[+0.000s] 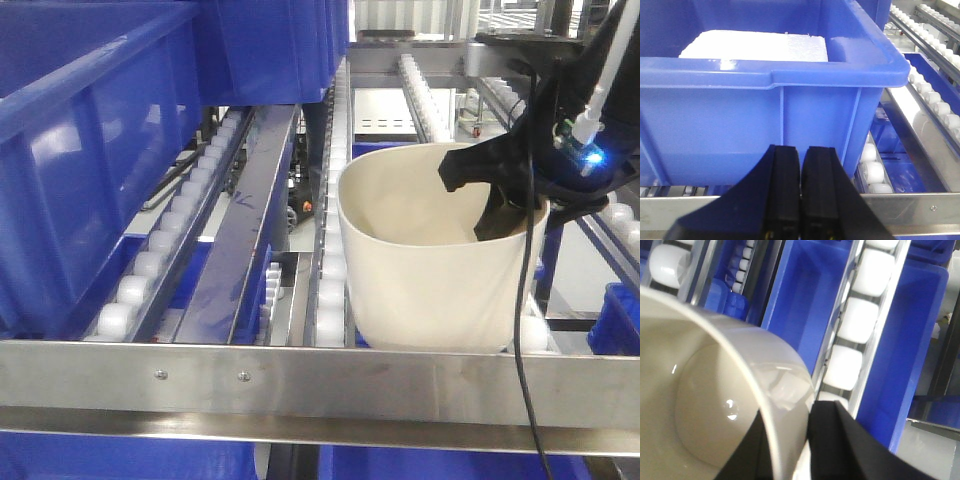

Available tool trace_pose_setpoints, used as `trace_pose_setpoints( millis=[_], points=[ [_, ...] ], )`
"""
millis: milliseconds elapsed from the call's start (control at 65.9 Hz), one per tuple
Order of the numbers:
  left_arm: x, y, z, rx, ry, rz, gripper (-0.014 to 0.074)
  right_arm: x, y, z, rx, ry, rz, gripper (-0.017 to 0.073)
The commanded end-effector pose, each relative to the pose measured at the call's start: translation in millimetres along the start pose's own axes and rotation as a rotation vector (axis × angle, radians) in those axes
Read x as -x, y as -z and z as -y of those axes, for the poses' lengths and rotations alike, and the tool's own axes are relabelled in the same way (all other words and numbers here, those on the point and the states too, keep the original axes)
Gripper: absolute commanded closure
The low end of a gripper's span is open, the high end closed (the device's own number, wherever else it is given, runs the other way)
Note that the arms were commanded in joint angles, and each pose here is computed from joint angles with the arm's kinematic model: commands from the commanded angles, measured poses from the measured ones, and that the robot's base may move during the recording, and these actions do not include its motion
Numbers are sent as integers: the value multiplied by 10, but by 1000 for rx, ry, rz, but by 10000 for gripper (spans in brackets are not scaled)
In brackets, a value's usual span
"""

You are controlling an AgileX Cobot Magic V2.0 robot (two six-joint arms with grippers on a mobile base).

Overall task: Move white bin to right shelf second layer
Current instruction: 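Lower the white bin onto the roller track with the right gripper, then open the right gripper and lift it away from the bin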

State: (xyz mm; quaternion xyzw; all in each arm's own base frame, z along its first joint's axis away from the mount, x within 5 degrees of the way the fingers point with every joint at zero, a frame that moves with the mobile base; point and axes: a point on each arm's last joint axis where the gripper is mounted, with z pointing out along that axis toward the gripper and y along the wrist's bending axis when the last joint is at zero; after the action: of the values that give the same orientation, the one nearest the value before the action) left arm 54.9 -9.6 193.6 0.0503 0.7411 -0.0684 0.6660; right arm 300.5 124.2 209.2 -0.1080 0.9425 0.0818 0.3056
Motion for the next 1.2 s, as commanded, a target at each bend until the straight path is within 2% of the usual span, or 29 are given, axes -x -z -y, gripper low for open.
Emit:
trace_pose_setpoints(
  millis=[0, 273, 516, 561, 1001, 1077, 1183],
  points=[
    [-2, -5, 2, -8, 11, 77, 509, 202, 132, -32, 22, 9, 133, 507],
    [-2, -5, 2, -8, 11, 77, 509, 194, 101, -31, 21, 9, 127, 491],
    [-2, -5, 2, -8, 11, 77, 509, 220, 157, -35, 25, 9, 151, 197],
    [-2, -5, 2, -8, 11, 77, 509, 228, 183, -36, 26, 9, 158, 172],
    [-2, -5, 2, -8, 11, 77, 509, 337, 744, -46, 48, 8, 300, 178],
    [-2, -5, 2, -8, 11, 77, 509, 309, 935, -40, 58, 7, 360, 213],
    [-2, -5, 2, -8, 11, 77, 509, 109, 1244, 9, 75, 4, 477, 363]
  ],
)
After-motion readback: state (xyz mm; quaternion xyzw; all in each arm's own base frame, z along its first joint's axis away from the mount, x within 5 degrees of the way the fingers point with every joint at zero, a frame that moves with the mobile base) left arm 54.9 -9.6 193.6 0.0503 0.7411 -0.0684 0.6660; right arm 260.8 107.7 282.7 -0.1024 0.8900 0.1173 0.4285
